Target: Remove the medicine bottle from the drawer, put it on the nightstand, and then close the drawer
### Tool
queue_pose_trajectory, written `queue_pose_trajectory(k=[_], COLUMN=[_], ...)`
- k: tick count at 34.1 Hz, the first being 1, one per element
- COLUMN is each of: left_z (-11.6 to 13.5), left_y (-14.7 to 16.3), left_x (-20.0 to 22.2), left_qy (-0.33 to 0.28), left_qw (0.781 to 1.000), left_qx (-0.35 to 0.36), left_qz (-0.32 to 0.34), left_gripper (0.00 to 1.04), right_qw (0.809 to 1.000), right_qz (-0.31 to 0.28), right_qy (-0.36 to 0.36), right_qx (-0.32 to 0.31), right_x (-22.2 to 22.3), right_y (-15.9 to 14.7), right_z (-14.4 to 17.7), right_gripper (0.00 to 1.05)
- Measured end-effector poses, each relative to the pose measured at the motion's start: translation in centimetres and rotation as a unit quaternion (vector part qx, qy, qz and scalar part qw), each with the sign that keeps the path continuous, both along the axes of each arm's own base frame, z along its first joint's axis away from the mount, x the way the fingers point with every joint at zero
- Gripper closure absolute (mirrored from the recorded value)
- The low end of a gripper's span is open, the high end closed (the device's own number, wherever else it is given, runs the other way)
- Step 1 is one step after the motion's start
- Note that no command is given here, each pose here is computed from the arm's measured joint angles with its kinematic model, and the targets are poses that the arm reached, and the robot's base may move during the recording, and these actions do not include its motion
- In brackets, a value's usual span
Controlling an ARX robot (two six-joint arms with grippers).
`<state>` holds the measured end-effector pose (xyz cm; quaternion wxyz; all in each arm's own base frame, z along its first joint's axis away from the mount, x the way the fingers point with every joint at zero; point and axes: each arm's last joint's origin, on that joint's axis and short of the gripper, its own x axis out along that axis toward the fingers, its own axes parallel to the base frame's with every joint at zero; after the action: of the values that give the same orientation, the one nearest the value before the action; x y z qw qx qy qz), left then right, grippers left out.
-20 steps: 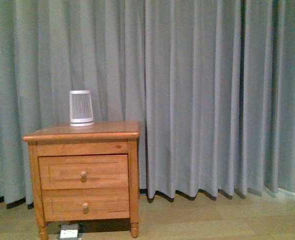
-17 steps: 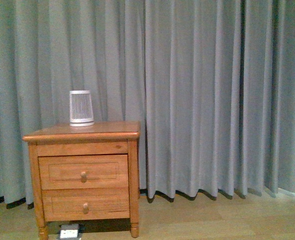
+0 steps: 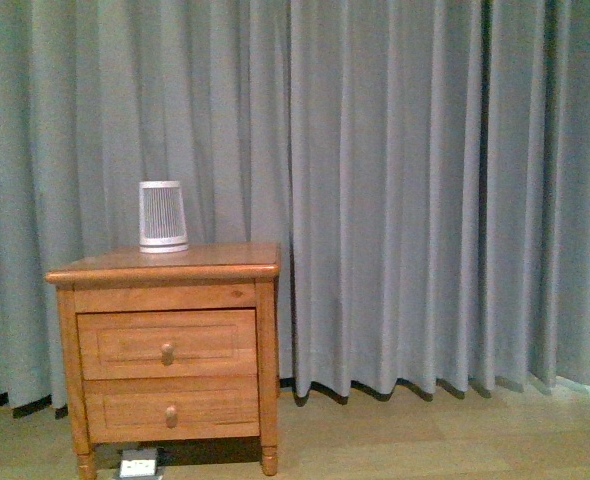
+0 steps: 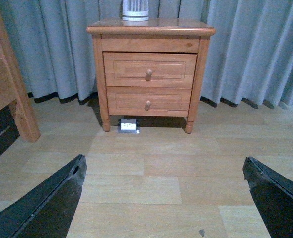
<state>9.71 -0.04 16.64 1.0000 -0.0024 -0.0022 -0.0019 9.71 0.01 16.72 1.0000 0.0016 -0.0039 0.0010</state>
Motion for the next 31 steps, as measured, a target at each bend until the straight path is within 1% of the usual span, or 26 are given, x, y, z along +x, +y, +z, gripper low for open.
queue_pose_trajectory(k=[31], left_z=[0.00], left_y=[0.00], left_x=[0.00], left_qy=[0.000], left_qw=[1.000], left_qx=[0.000], left_qz=[0.000], left_gripper=[0.07], right_qw=[1.000], right_qz=[0.000], right_qy=[0.000], right_qx=[0.000], right_x=[0.00], right_y=[0.00], right_z=[0.00], right_gripper=[0.07])
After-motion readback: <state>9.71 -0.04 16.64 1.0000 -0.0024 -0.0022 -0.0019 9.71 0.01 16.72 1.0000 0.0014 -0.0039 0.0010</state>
